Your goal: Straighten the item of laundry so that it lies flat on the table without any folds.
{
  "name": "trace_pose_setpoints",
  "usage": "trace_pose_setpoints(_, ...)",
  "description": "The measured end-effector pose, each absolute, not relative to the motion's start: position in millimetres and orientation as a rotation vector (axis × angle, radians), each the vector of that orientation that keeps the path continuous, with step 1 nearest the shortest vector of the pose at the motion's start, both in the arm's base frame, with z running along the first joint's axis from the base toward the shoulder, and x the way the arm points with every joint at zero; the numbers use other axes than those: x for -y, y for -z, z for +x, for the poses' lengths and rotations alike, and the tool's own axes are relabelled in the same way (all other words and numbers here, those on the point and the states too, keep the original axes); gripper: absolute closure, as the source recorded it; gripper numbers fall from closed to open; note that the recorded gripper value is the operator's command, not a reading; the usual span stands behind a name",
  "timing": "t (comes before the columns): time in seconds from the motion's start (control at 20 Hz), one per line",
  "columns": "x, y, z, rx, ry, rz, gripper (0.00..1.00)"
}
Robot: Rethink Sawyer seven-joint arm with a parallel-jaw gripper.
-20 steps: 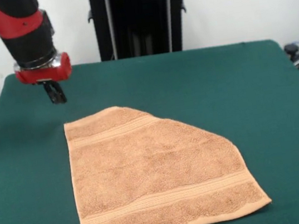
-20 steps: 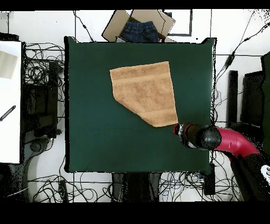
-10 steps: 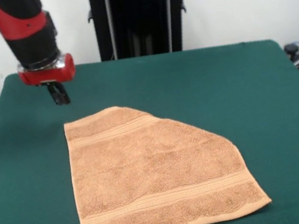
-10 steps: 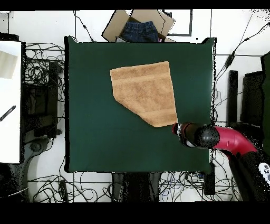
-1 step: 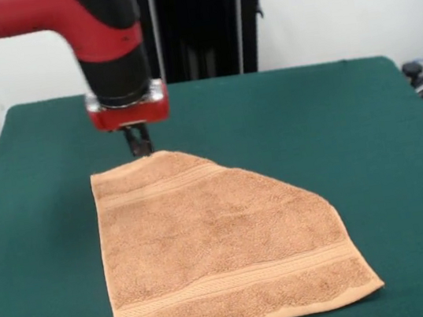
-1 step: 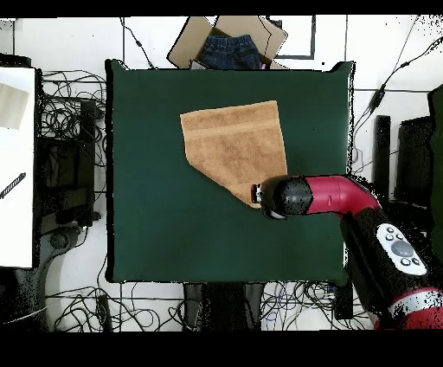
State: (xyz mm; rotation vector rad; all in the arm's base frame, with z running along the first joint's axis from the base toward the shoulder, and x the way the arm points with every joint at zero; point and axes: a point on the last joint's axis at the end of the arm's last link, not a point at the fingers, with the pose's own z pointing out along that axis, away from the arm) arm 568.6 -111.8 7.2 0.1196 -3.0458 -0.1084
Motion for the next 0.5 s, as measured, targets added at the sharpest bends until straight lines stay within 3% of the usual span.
trace_pose_setpoints(0.05, 104.7, -7.9, 573.1, 3.048, 0.103, 0.140, 0.00)
trace_pose_setpoints(0.5, 118.5, -6.2, 571.3, 3.050, 0.108, 0.101, 0.00)
